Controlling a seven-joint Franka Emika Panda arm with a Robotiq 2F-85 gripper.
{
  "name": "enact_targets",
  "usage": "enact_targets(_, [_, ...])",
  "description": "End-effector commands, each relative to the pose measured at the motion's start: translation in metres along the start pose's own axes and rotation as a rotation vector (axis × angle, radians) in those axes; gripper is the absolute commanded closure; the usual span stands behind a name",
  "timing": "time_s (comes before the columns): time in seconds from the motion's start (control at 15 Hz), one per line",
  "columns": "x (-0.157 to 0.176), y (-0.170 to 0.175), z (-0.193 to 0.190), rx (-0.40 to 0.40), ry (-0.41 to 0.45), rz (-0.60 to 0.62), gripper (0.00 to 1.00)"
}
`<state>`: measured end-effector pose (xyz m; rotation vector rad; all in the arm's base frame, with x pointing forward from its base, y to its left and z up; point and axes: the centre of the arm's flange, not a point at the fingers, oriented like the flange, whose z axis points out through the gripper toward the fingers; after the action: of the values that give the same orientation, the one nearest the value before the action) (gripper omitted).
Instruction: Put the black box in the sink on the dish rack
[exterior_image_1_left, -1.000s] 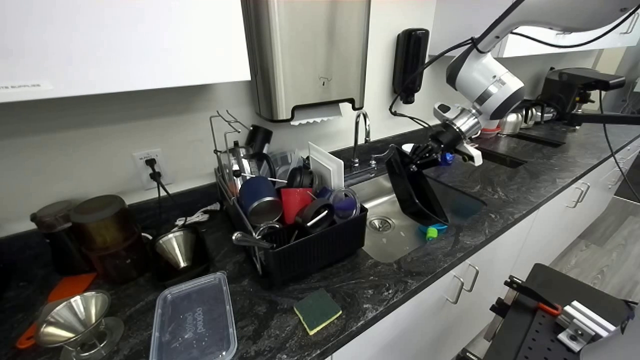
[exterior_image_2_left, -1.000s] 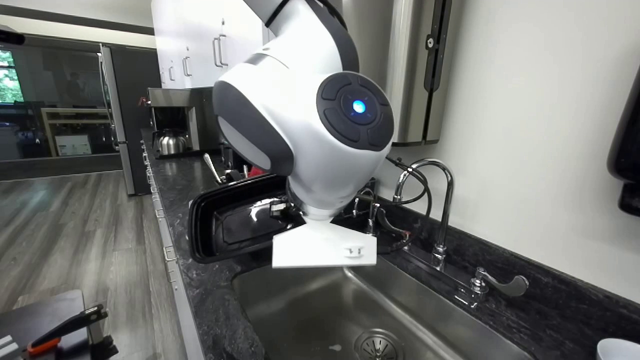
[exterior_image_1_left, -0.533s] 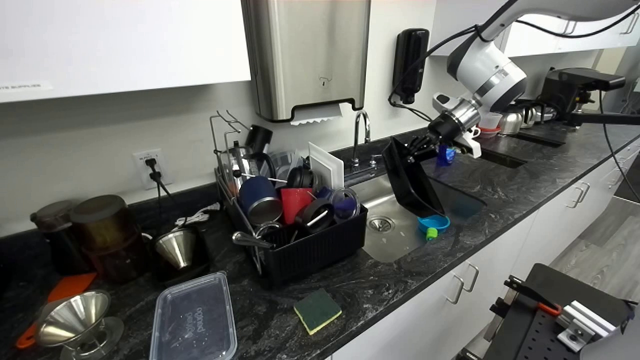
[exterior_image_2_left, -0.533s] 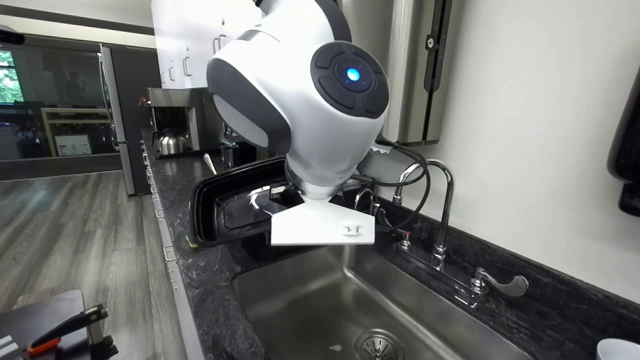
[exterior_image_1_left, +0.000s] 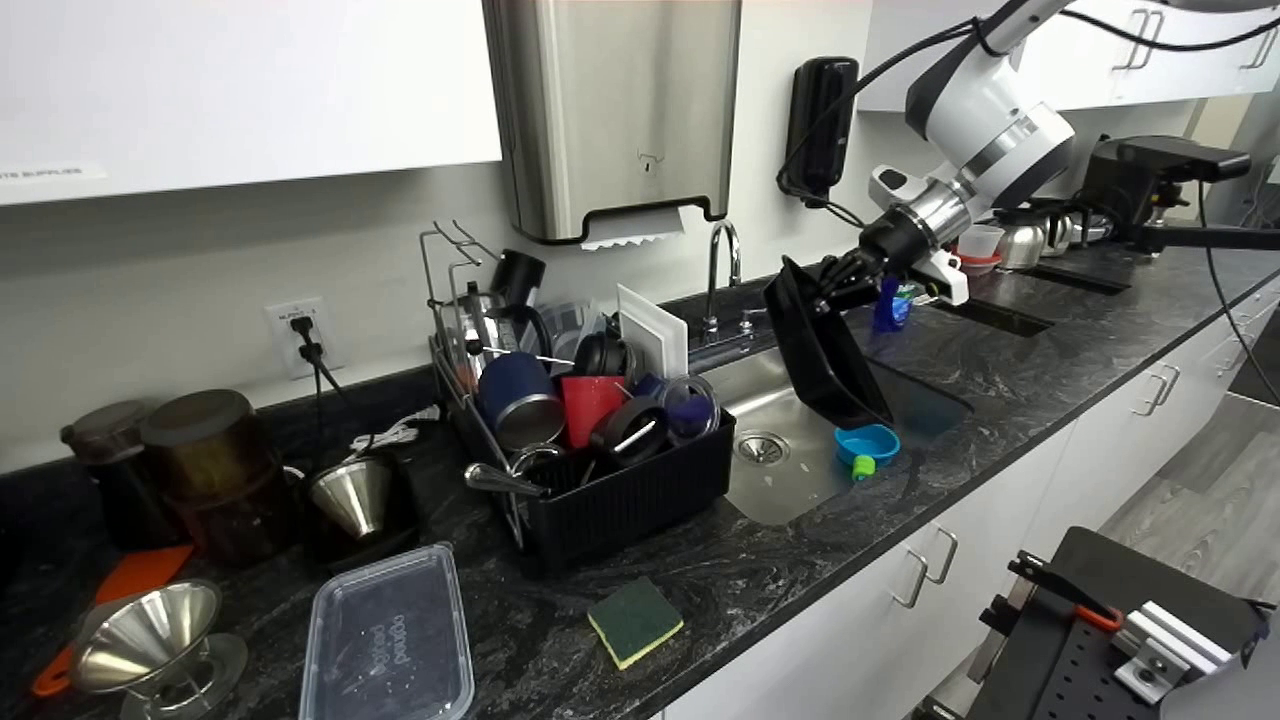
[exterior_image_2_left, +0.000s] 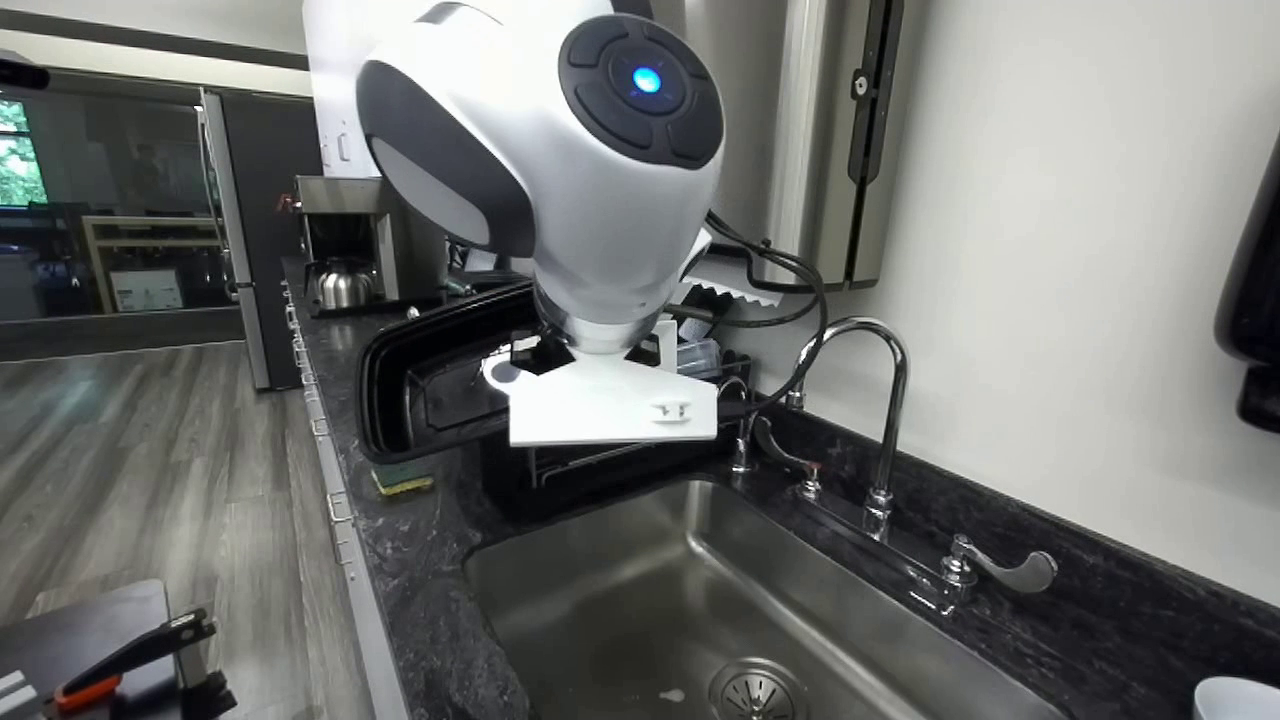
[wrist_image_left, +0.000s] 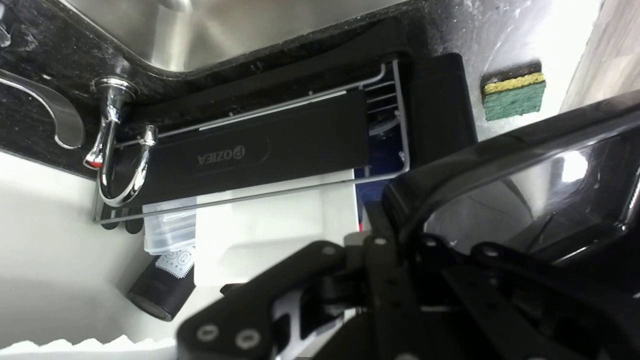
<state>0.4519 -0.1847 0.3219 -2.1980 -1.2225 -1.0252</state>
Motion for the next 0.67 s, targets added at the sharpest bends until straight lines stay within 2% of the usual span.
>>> enact_targets(0.0, [0.012,-0.022,0.000,-0.011,0.007,-0.010,0.99])
enact_targets(0.6, [0.044,-0.050,0.017,0.001,0.061,-0.036,0.99])
